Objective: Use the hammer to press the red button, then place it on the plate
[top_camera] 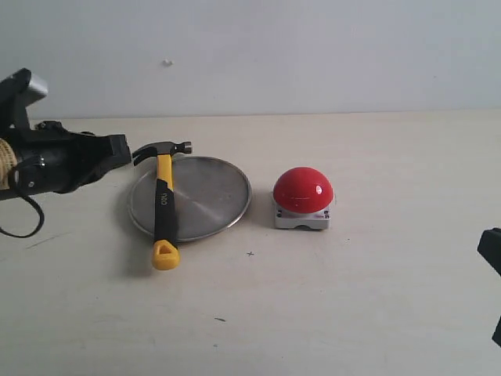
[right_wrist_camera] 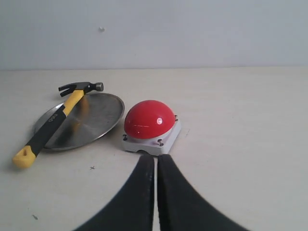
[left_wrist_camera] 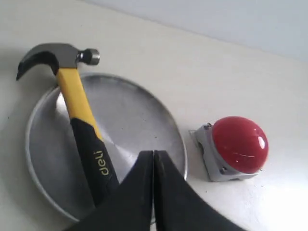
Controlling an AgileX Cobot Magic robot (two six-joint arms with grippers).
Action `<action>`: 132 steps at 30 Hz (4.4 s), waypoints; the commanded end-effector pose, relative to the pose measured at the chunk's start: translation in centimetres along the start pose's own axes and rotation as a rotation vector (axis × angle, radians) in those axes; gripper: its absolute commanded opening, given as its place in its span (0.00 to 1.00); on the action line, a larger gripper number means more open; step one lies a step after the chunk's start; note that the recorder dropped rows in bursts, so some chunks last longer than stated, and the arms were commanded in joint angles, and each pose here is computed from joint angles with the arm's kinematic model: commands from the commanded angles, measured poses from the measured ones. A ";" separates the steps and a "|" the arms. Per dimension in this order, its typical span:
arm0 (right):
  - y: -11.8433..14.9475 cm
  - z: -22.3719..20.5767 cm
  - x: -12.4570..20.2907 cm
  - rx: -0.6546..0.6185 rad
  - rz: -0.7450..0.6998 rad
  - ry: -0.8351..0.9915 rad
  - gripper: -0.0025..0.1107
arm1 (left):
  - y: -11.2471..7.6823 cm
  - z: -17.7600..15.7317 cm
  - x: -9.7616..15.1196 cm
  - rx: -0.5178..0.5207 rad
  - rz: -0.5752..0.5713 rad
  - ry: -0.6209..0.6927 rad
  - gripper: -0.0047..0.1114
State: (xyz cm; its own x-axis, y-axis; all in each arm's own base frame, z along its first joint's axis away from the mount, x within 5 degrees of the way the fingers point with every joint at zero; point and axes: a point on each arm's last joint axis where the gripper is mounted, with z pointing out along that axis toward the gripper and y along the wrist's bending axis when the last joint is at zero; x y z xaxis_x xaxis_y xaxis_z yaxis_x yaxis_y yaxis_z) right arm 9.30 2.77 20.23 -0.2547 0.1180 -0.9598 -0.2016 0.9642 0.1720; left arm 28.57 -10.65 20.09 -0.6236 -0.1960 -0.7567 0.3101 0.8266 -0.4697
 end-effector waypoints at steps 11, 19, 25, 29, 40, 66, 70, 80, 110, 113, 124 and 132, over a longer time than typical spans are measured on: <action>-0.3 -0.6 -0.4 -0.006 0.021 -0.068 0.04 | -1.8 -12.6 4.0 -0.018 0.288 -0.399 0.04; -0.3 -0.6 -0.1 -0.013 0.054 -0.029 0.04 | -1.3 -16.9 8.3 -0.038 0.388 -0.525 0.04; -0.3 -0.6 -0.1 -0.015 0.047 -0.028 0.04 | -1.1 -18.8 9.6 -0.076 0.444 -0.580 0.04; -0.1 -0.6 0.0 -0.028 0.046 -0.023 0.04 | -1.0 -19.8 9.9 -0.121 0.474 -0.613 0.04; -0.1 -0.6 0.0 -0.035 0.002 -0.020 0.04 | -0.4 -22.2 11.4 -0.201 0.478 -0.666 0.04; -0.2 -0.6 0.2 -0.016 0.042 -0.002 0.04 | 0.8 -21.6 12.5 -0.214 0.193 -0.546 0.04; -0.2 -0.6 0.2 -0.016 0.042 -0.002 0.04 | 0.8 -21.6 12.5 -0.214 0.193 -0.546 0.04; -1.5 -1.7 -0.5 0.106 0.020 -0.096 0.04 | 0.8 -21.6 12.5 -0.214 0.193 -0.546 0.04; -2.0 -3.8 0.9 0.214 -0.089 -0.165 0.04 | 0.8 -21.6 12.5 -0.214 0.193 -0.546 0.04; -2.0 -3.8 0.9 0.214 -0.089 -0.165 0.04 | 0.8 -21.6 12.5 -0.214 0.193 -0.546 0.04; -2.0 -3.8 0.8 0.213 -0.084 -0.170 0.04 | 0.8 -21.6 12.5 -0.214 0.193 -0.546 0.04; -2.0 -3.8 0.8 0.213 -0.084 -0.170 0.04 | 0.8 -21.6 12.5 -0.214 0.193 -0.546 0.04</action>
State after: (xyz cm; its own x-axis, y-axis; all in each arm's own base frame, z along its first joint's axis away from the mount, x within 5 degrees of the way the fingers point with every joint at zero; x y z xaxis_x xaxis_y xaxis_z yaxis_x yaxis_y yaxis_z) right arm 5.95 0.07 19.99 -0.0856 0.0628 -0.9943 -0.0121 0.9979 0.0641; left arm 5.59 -1.08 20.06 -0.1032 -0.2217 -0.9696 0.1960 0.9512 -0.2383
